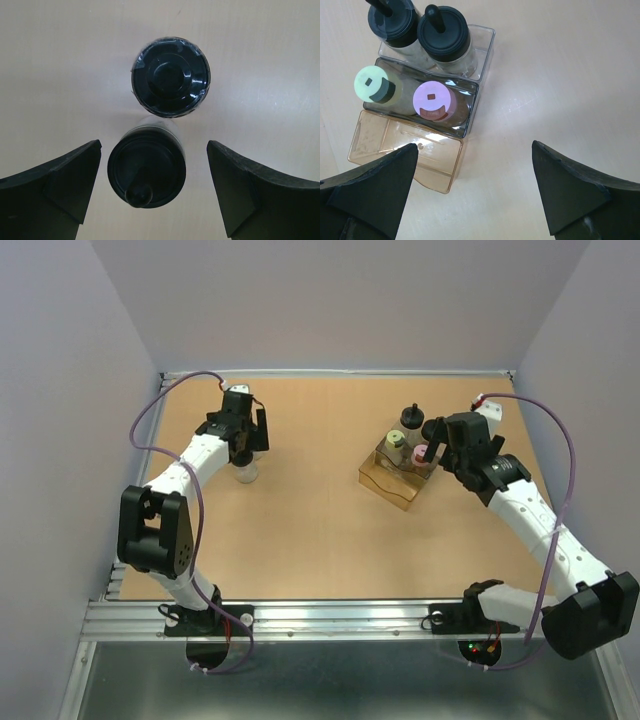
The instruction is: Organize the condiment bottles
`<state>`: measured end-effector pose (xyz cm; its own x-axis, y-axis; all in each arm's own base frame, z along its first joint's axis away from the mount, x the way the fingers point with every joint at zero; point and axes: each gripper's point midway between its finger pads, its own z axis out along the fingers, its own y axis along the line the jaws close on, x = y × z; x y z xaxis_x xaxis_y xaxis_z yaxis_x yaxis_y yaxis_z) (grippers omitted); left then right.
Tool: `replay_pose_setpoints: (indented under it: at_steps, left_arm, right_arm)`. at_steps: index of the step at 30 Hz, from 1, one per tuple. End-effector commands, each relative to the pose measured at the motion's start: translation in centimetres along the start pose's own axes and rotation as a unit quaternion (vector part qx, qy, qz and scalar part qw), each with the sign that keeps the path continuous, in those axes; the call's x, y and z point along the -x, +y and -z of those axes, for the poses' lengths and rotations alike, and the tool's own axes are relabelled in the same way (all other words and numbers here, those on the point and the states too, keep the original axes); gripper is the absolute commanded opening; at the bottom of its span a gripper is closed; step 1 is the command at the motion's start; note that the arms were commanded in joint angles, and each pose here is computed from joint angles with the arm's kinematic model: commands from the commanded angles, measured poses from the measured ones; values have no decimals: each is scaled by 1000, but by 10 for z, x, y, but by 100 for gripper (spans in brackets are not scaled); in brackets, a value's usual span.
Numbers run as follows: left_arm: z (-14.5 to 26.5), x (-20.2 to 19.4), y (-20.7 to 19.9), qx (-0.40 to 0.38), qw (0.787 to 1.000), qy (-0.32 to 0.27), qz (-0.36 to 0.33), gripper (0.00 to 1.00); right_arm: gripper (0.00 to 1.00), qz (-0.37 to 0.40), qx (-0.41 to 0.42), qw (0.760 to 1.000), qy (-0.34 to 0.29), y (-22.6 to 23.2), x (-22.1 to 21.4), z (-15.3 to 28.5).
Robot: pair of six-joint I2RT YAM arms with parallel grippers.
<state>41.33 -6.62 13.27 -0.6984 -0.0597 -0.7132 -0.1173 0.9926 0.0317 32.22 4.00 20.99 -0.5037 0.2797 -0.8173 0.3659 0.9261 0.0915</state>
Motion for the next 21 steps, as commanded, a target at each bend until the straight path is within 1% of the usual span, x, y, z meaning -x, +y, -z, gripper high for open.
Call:
replay_pose_setpoints:
  at_steps: [1,8,11,14,16,17,19,20,21]
  left_arm:
    - [-4,2,0,-9,1000,-12,-4,98]
    - [-12,-23,6,4,1000,15,-3,96]
    - [-11,-29,8,8,1000,16,-1,94]
    - [-13,-33,9,10,1000,21,-3,90]
    - [-14,-32,8,7,1000,18,0,86]
    - [-14,-31,7,4,1000,16,1,79]
    - [-14,-31,4,-4,1000,16,0,69]
    - [-13,-29,3,-6,1000,14,1,54]
    - [-12,-30,3,-7,1000,14,2,46]
  right_arm:
    - [100,-13,5,999,-31,-2,16,6]
    - [100,-10,2,1000,-26,-3,11,4]
    - [100,-10,2,1000,-26,-3,11,4]
    - [100,-11,1,1000,-26,-3,12,3]
    - [100,-10,0,1000,-26,-4,11,3]
    - [100,-11,2,1000,-26,-3,12,3]
    - [100,-10,1,1000,-26,-3,12,4]
    - [100,-11,3,1000,-27,-3,12,4]
    - [100,-11,2,1000,-28,-4,12,4]
